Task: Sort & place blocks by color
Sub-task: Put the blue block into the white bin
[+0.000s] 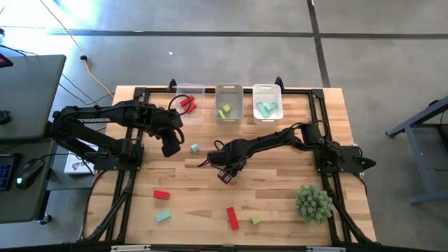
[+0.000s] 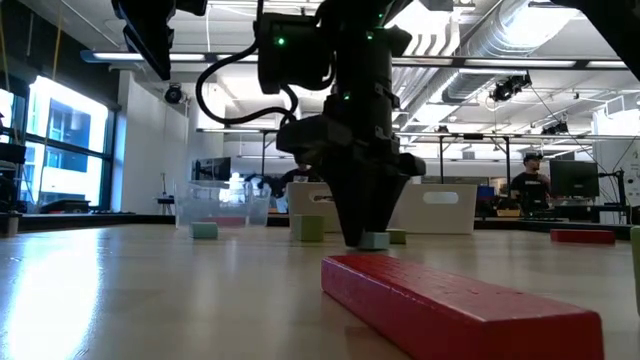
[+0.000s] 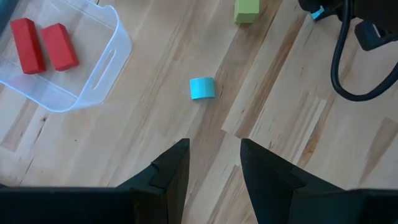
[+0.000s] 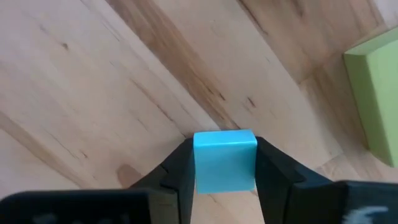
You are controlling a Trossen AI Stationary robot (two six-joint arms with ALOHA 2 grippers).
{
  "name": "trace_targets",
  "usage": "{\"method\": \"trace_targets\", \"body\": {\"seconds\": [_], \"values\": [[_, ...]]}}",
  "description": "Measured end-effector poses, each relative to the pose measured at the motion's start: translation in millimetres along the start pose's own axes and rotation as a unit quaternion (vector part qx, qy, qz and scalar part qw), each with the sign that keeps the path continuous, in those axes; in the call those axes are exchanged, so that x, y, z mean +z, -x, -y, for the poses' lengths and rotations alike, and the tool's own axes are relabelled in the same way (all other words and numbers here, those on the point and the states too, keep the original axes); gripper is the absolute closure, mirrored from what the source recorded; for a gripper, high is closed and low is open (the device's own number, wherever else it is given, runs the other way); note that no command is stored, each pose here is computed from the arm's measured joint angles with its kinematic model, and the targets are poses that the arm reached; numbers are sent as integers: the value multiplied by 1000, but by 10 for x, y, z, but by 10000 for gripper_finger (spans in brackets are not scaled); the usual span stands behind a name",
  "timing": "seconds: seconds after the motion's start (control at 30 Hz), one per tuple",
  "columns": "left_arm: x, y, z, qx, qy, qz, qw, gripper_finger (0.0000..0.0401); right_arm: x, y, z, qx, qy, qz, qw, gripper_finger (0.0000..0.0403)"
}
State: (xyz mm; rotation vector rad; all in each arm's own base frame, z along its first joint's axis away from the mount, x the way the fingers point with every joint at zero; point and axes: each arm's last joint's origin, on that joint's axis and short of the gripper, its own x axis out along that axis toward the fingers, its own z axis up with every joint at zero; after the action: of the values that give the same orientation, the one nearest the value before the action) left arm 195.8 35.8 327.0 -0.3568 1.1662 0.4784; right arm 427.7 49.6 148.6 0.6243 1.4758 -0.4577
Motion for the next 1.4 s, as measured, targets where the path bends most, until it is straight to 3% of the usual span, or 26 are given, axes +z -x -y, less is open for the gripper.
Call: {"method": "trace_targets", "body": {"seconds": [0.4, 0.67, 1.07, 1.4], "values": [[1, -1, 0, 0, -9, 0, 1000, 268, -22, 433, 48, -5, 5, 62, 998, 297], [50, 0, 14, -9, -5, 24, 1000, 268, 103, 818, 362, -37, 10, 111, 993, 297], [230, -69, -205, 8, 58, 56, 997, 268, 436, 1429, 1283, -91, 25, 163, 982, 297], [386, -154, -470, 31, 119, 76, 989, 268, 699, 1605, 2163, -134, 9, 161, 978, 297]]}}
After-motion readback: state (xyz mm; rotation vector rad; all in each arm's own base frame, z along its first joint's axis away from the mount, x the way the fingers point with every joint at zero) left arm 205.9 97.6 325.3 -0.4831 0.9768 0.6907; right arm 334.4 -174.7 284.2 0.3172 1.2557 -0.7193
